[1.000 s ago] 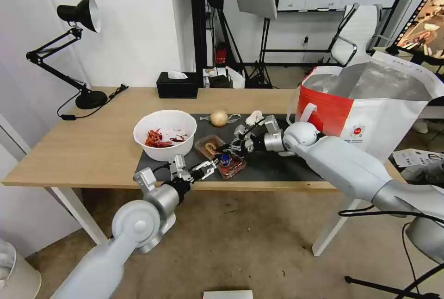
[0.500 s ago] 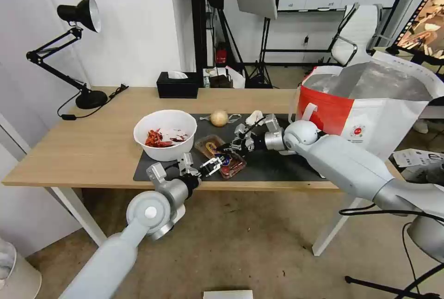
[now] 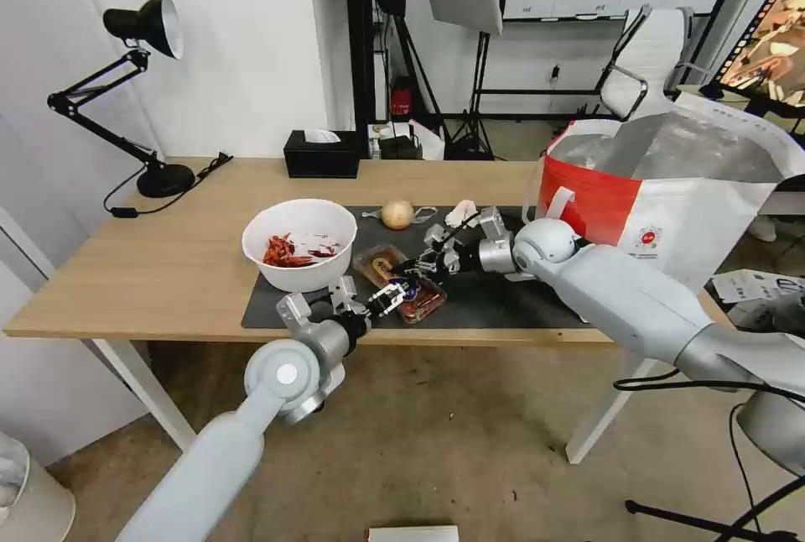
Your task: Pick up the trash from the table and place it into the takeout bag.
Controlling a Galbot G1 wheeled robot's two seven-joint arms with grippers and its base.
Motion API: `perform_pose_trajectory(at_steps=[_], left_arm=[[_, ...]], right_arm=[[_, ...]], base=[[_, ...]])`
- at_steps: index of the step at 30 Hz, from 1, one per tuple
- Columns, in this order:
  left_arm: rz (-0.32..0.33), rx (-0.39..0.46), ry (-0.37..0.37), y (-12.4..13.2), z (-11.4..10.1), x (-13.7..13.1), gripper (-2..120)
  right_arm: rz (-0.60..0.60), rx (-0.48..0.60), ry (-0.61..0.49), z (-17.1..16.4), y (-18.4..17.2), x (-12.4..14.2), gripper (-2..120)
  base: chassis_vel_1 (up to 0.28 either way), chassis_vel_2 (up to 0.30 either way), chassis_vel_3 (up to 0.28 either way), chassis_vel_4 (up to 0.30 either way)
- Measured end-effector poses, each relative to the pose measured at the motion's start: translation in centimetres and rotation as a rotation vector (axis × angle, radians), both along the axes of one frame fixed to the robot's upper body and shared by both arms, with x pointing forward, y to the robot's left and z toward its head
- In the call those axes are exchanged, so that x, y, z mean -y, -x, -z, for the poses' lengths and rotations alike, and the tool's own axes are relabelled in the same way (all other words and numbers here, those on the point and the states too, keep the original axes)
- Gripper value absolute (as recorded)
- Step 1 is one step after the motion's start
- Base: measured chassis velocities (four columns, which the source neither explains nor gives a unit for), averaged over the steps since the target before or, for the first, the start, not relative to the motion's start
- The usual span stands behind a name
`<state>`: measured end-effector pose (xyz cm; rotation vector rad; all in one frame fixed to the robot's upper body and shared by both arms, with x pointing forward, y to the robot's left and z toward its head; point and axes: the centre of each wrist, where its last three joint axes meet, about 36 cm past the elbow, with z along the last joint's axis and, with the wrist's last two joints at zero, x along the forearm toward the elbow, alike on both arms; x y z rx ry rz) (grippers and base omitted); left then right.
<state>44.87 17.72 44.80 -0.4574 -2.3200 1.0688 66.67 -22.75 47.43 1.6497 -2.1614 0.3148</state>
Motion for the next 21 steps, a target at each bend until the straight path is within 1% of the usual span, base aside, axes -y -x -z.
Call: perform_pose_trajectory(at_steps=[1,4,5,6,7,10,11,13,15,16,17,18,19,20,21], left_arm=[[0.000,0.000,0.000,0.0,0.0,0.0,63],[-0.018,-0.001,0.000,0.0,0.2,-0.3,45],[-0.018,-0.001,0.000,0.0,0.2,-0.3,45],[-0.021,-0.001,0.000,0.0,0.3,-0.4,40],[-0.021,-0.001,0.000,0.0,0.3,-0.4,40],[-0.026,0.000,0.002,0.1,0.3,-0.4,23],[-0.026,0.000,0.002,0.1,0.3,-0.4,23],[-0.027,0.001,0.003,0.1,0.3,-0.5,17],[-0.031,0.005,0.004,0.1,0.2,-0.5,7],[-0.031,0.005,0.004,0.1,0.2,-0.5,7],[-0.035,0.008,0.006,0.2,0.1,-0.7,2],[-0.041,0.013,0.007,0.3,0.0,-0.9,0],[-0.047,0.020,0.007,0.6,-0.2,-1.1,0],[-0.047,0.020,0.007,0.6,-0.2,-1.1,0],[-0.048,0.026,0.006,0.8,-0.3,-1.2,0]], right_arm=[[0.000,0.000,0.000,0.0,0.0,0.0,0],[-0.007,0.003,-0.001,-0.1,0.2,-0.2,0],[-0.007,0.003,-0.001,-0.1,0.2,-0.2,0],[-0.009,0.003,-0.001,-0.1,0.2,-0.3,0],[-0.009,0.003,-0.001,-0.1,0.2,-0.3,0],[-0.011,0.004,0.002,-0.2,0.2,-0.3,0],[-0.011,0.004,0.002,-0.2,0.2,-0.3,0],[-0.012,0.005,0.000,-0.3,0.2,-0.3,0],[-0.011,0.004,-0.010,-0.4,0.3,-0.4,0],[-0.011,0.004,-0.010,-0.4,0.3,-0.4,0],[0.001,0.006,-0.025,-0.5,0.4,-0.5,0],[0.028,0.017,-0.058,-0.7,0.7,-0.6,0],[0.099,0.045,-0.122,-0.7,1.4,-1.0,0],[0.099,0.045,-0.122,-0.7,1.4,-1.0,0],[0.184,0.078,-0.192,-0.6,2.4,-1.5,0]], base=[[0.000,0.000,0.000,0.000],[0.000,0.000,0.000,0.000],[0.000,0.000,0.000,0.000],[0.000,0.000,0.000,0.000],[0.000,0.000,0.000,0.000],[0.000,0.000,0.000,0.000],[0.000,0.000,0.000,0.000],[0.000,0.000,0.000,0.000],[0.000,0.000,0.000,0.000],[0.000,0.000,0.000,0.000],[0.000,0.000,0.000,0.000],[0.000,0.000,0.000,0.000],[0.000,0.000,0.000,0.000],[0.000,0.000,0.000,0.000],[0.000,0.000,0.000,0.000]])
